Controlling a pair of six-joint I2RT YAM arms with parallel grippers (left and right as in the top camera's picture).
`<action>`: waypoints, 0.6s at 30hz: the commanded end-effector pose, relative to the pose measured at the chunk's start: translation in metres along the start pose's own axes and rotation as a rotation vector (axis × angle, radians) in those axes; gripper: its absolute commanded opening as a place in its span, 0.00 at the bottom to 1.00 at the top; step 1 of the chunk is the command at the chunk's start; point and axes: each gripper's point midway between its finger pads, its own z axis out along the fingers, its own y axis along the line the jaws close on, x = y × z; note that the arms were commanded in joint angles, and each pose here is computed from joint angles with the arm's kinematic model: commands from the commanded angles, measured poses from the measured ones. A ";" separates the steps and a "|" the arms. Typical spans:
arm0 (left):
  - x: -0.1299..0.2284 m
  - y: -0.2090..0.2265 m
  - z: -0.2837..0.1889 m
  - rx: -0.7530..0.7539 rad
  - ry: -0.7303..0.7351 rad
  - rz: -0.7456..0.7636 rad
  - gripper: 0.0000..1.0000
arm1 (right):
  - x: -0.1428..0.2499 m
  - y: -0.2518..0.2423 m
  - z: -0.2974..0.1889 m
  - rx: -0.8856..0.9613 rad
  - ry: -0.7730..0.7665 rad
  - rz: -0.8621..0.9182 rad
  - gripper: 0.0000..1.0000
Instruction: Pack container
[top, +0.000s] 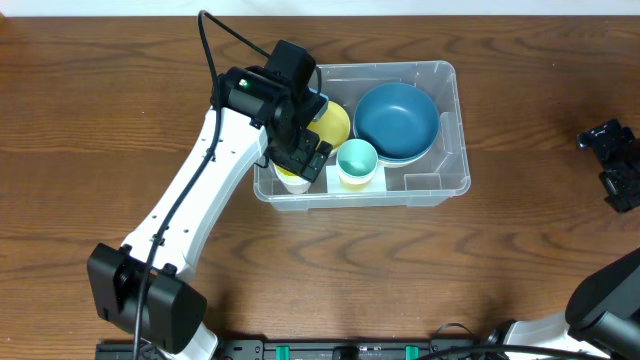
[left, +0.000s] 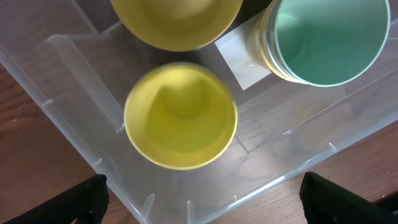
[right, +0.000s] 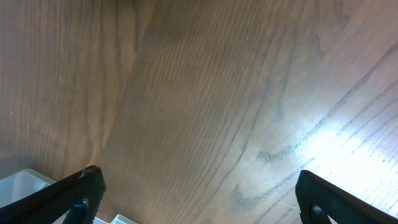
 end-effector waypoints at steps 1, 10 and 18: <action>0.000 0.000 -0.016 -0.008 -0.034 -0.016 0.98 | -0.002 -0.002 0.000 0.002 -0.002 0.021 0.99; 0.023 0.008 -0.125 -0.030 -0.326 -0.133 0.98 | -0.002 -0.002 0.000 0.002 -0.002 0.021 0.99; 0.072 -0.004 -0.204 -0.040 -0.570 -0.112 0.98 | -0.002 -0.002 0.000 0.002 -0.002 0.021 0.99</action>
